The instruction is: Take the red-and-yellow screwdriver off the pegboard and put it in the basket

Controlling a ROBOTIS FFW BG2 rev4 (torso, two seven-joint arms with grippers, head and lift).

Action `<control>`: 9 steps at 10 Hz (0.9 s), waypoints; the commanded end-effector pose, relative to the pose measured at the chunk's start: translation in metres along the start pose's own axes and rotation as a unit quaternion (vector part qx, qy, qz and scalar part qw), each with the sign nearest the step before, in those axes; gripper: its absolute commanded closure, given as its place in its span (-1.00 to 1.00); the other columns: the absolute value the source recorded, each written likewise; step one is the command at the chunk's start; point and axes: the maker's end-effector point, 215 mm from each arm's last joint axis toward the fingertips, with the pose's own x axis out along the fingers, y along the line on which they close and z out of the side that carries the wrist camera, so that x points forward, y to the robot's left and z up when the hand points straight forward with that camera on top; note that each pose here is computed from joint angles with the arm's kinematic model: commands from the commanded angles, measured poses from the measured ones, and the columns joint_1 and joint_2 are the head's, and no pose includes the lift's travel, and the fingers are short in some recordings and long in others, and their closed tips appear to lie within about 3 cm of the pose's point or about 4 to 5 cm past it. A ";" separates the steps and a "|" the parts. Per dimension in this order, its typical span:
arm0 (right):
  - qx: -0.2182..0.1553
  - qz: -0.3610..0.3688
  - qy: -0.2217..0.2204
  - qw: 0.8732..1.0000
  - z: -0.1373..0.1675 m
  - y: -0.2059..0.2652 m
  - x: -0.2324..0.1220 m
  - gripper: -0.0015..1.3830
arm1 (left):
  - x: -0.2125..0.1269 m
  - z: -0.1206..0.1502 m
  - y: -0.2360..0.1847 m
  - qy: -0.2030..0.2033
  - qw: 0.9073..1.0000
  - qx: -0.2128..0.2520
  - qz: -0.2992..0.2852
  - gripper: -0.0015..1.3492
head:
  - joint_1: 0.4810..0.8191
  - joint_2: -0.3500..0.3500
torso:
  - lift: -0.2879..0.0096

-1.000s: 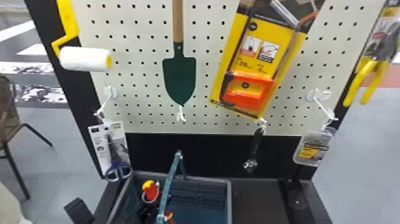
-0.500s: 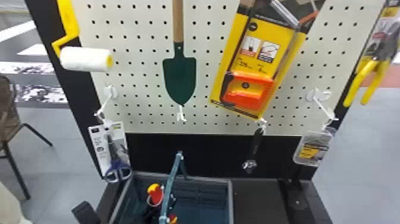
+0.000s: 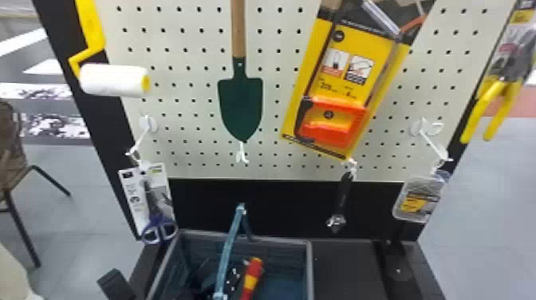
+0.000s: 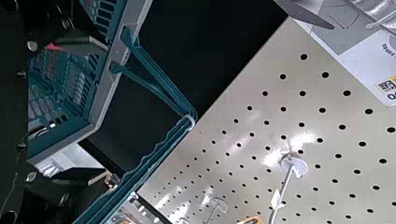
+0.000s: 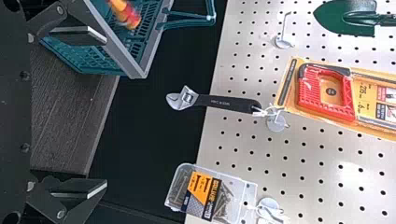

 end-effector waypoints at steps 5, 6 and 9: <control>0.001 0.000 0.000 1.000 -0.001 0.000 0.000 -0.69 | 0.001 0.007 -0.001 -0.010 1.000 0.007 -0.001 -0.75 | -0.60 0.00 | 0.26; 0.002 0.000 0.001 1.000 -0.002 0.000 0.000 -0.69 | 0.002 0.007 -0.002 -0.011 1.000 0.009 -0.002 -0.75 | -0.60 0.00 | 0.26; 0.001 0.000 0.000 1.000 -0.001 0.000 0.001 -0.69 | 0.003 0.007 -0.002 -0.008 1.000 0.017 0.000 -0.75 | -0.60 0.00 | 0.26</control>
